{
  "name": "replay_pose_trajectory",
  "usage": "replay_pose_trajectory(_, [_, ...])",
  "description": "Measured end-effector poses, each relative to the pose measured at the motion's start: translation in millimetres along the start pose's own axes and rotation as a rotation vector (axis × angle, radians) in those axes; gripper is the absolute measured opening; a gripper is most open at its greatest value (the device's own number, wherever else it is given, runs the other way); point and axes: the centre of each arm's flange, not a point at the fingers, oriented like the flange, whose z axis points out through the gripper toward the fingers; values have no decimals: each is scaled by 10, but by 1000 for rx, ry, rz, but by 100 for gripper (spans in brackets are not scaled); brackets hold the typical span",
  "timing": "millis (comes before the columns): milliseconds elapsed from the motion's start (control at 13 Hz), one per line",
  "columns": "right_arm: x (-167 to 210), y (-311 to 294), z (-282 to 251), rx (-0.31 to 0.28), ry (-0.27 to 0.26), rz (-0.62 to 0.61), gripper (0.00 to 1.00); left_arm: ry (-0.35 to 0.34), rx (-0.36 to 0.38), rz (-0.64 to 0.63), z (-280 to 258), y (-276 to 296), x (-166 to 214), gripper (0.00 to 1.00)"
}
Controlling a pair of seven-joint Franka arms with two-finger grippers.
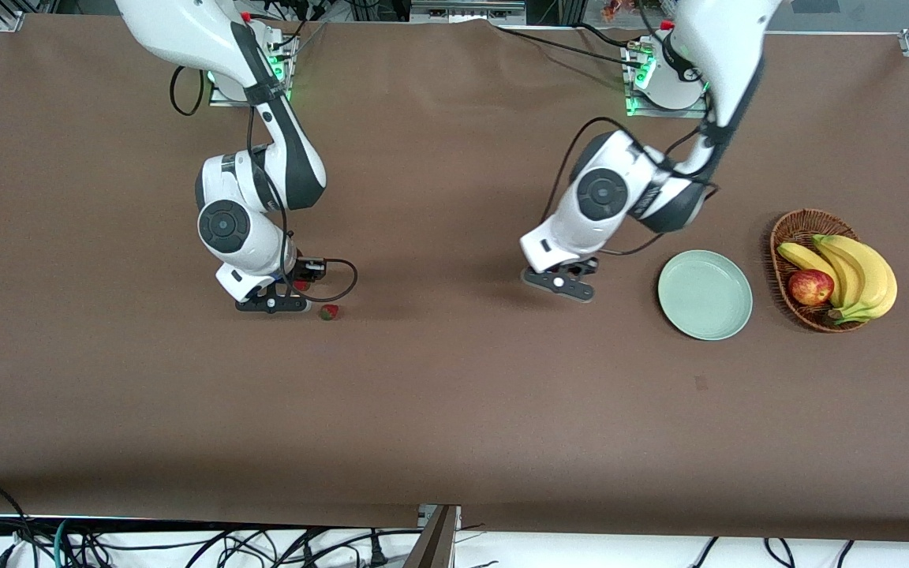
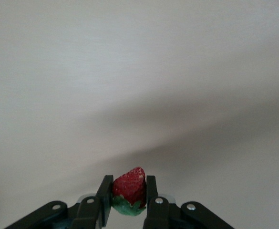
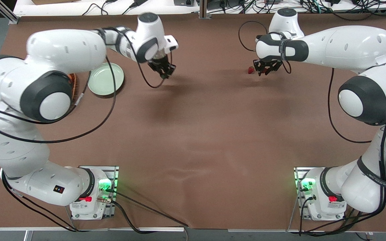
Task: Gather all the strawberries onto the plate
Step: 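Carry the strawberry to the plate with the left gripper while the right gripper lifts, then release the strawberry onto the plate while the right gripper sets another midway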
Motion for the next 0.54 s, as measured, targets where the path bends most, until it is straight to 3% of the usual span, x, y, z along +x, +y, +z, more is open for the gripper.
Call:
replay_pose_trajectory(307, [-1,-765,-449,40,15,115,32,-113,-16,256,-583,-1242,-109,32])
replay_pose_trajectory(537, [-172,-1782,-390,75,22,230,32,-122,-74,463,-601,-2279,-269,32])
